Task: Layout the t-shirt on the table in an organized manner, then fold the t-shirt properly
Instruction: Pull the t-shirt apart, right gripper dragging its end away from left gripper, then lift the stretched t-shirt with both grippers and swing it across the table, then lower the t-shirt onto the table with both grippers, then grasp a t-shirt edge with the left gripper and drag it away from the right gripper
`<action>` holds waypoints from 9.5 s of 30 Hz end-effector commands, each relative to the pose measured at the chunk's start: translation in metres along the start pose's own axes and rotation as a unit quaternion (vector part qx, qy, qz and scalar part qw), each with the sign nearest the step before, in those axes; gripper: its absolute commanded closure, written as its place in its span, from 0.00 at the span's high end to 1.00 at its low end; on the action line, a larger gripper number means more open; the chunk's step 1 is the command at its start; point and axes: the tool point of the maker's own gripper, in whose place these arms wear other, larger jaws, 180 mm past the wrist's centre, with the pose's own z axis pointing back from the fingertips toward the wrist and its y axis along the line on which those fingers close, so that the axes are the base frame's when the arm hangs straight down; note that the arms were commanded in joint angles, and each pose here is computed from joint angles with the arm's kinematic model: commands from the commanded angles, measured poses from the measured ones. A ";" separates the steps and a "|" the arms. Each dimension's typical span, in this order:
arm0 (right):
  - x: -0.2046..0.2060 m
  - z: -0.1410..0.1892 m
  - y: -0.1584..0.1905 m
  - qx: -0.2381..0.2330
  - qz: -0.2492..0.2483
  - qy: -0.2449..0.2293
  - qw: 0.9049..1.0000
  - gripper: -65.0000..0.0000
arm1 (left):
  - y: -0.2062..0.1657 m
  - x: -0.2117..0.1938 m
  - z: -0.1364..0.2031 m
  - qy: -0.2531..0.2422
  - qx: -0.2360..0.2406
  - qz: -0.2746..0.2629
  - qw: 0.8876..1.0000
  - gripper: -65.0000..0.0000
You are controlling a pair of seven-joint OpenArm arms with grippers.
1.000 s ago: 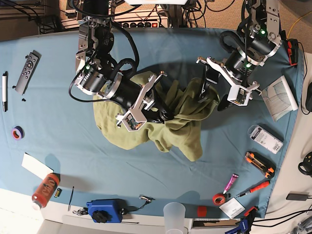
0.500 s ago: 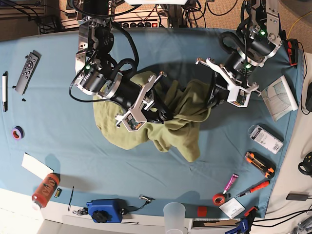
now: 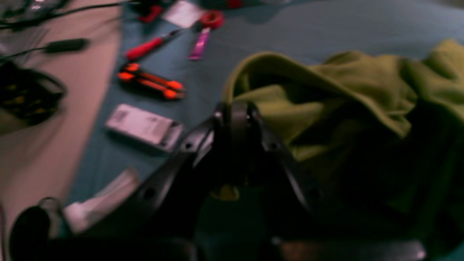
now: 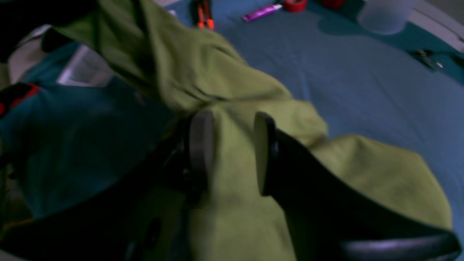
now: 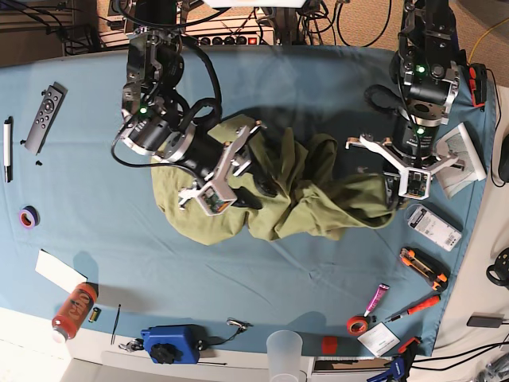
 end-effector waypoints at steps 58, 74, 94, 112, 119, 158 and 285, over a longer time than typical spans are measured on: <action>-0.144 0.098 -0.131 -0.169 -0.193 0.124 0.958 0.30 | 0.004 0.026 -0.001 -0.047 -0.002 -0.020 0.999 0.00; -0.135 0.047 -0.142 -0.159 -0.164 0.150 0.962 0.00 | 0.004 0.026 -0.001 -0.047 -0.002 -0.018 0.999 0.00; -0.027 0.121 -0.276 -0.361 -0.067 0.056 0.928 0.00 | 0.004 0.020 -0.001 -0.034 -0.002 -0.018 0.999 0.00; -0.018 0.199 -0.328 -0.515 -0.010 0.087 0.852 0.00 | 0.004 0.019 -0.001 -0.031 -0.002 -0.019 0.999 0.00; -0.016 0.201 -0.329 -0.521 -0.010 0.081 0.850 0.00 | 0.004 0.022 -0.001 -0.038 -0.002 -0.019 0.999 0.00; 0.151 0.158 -0.373 -0.387 -0.100 -0.128 0.908 0.00 | 0.097 0.158 -0.085 -0.137 0.021 -0.096 0.986 0.00; -0.104 0.217 -0.271 -0.346 -0.214 0.112 0.907 0.00 | -0.034 0.017 -0.031 0.010 -0.219 -0.020 0.975 0.57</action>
